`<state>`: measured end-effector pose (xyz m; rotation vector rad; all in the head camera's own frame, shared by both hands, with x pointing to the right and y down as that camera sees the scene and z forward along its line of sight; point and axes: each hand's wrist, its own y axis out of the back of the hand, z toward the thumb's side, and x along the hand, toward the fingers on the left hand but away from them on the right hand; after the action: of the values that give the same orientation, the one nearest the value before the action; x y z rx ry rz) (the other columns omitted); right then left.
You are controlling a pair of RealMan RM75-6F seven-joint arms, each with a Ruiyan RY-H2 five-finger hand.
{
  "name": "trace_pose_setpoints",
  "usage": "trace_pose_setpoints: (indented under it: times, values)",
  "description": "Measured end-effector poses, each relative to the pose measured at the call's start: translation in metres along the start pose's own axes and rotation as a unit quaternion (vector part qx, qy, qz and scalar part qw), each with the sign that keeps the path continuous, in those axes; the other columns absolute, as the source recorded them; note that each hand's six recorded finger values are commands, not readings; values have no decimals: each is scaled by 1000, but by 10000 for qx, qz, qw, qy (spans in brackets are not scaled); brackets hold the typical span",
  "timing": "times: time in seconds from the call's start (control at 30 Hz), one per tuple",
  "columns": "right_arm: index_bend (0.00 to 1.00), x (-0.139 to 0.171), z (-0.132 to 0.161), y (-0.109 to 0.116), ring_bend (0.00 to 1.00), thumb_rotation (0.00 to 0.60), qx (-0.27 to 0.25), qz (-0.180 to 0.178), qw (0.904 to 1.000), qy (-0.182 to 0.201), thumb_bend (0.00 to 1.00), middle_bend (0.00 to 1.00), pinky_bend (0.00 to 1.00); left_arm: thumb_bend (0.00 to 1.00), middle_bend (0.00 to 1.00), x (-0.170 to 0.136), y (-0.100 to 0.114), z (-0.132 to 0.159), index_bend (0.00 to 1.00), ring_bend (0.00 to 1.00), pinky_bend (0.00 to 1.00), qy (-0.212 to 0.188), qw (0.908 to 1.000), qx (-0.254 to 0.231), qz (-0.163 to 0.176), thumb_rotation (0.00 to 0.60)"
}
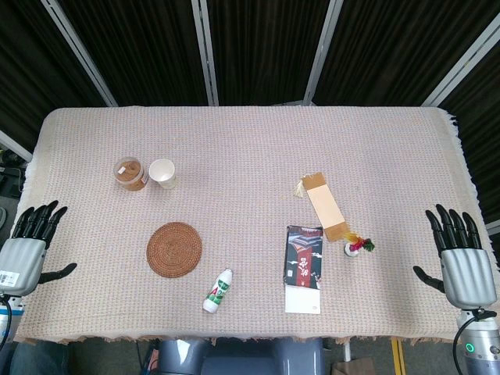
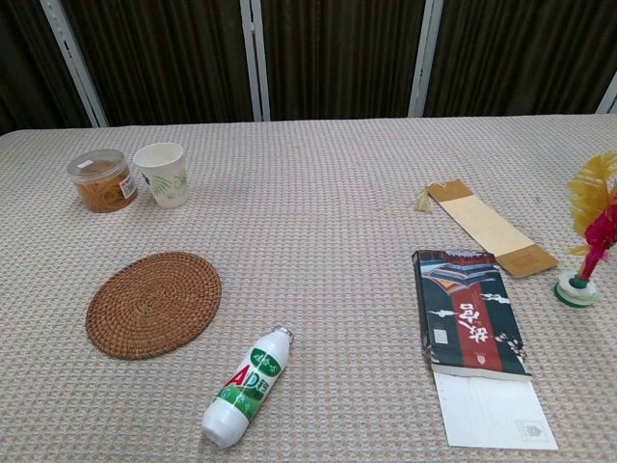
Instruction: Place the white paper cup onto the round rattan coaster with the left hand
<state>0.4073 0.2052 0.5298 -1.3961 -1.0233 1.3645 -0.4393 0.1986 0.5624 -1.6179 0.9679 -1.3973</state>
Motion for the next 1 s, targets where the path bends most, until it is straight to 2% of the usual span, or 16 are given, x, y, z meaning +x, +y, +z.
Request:
trace_pose_setpoints:
  times: [0.27,0.47,0.7,0.87,1.0]
  values:
    - [0,0,-6,3,0,600,0,47,9999,-119,0,0,0,0,0,-2,-3,6,0,0,0,-106,9999,65,55,600]
    - [0,-4,-10,5,0,600,-110,73,9998,-177,0,0,0,0,0,10,-6,18,0,0,0,-266,9996,-4,-71,600]
    - [0,-12,-17,1,0,600,-68,150,9995,-279,0,0,0,0,0,70,-9,58,0,0,0,-657,9968,104,-446,600]
    - [0,-17,-26,-1,0,600,-36,197,9987,-471,0,0,0,0,0,128,-10,88,0,0,0,-716,9950,247,-654,600]
    - [0,-21,-35,-2,0,600,5,213,9976,-664,0,0,0,0,0,176,-19,107,0,0,0,-579,9945,406,-771,600]
